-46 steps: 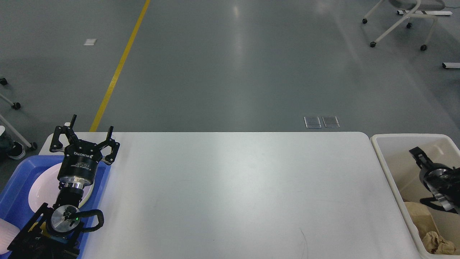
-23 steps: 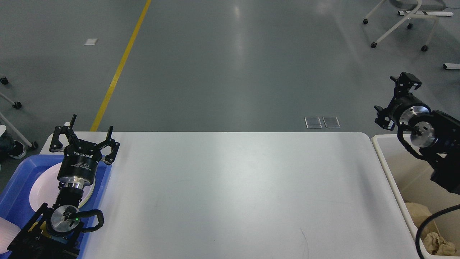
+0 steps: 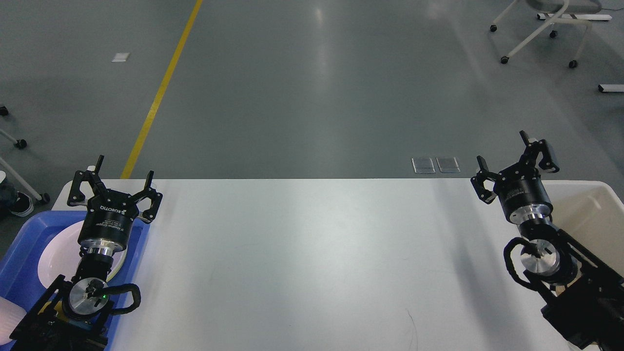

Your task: Tidy desktop

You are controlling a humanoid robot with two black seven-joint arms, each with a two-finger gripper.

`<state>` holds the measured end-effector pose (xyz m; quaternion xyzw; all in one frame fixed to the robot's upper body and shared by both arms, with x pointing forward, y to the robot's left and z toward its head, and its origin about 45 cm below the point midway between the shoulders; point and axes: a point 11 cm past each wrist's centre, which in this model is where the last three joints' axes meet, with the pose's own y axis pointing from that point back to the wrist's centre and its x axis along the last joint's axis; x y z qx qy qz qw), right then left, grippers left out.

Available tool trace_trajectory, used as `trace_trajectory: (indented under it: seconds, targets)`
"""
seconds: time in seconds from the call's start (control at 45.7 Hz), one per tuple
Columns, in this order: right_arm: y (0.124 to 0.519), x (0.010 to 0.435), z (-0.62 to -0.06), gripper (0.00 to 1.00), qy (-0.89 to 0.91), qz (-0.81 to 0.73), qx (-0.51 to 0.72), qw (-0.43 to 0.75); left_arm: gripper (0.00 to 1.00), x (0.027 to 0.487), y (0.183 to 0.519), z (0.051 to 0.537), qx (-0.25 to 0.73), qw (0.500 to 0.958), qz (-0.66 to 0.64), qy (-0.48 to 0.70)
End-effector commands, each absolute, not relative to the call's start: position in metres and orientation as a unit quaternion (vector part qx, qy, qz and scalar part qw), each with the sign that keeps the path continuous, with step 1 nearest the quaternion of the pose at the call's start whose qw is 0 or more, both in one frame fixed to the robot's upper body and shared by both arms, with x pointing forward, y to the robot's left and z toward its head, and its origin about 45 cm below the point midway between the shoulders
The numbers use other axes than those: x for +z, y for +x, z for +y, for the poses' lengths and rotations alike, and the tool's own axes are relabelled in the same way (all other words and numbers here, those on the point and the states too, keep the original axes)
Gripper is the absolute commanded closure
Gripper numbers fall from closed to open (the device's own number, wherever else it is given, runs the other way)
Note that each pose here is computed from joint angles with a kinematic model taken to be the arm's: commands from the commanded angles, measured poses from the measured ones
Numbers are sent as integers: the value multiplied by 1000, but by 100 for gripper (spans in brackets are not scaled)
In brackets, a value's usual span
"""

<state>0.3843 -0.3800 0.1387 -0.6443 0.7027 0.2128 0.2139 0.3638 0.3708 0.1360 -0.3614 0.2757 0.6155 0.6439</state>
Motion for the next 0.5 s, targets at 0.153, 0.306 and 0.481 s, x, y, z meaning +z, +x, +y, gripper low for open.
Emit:
trace_trajectory:
  seconds: [0.153, 0.306, 0.481]
  targets:
    - [358, 111, -372, 0, -646, 689, 233, 229, 4, 136, 364, 371, 616, 644, 276, -361]
    - [349, 98, -376, 0, -642, 697, 241, 211, 4, 136, 364, 371, 616, 644, 276, -361]
    - [348, 99, -371, 0, -643, 692, 246, 220, 4, 136, 364, 371, 616, 644, 276, -361]
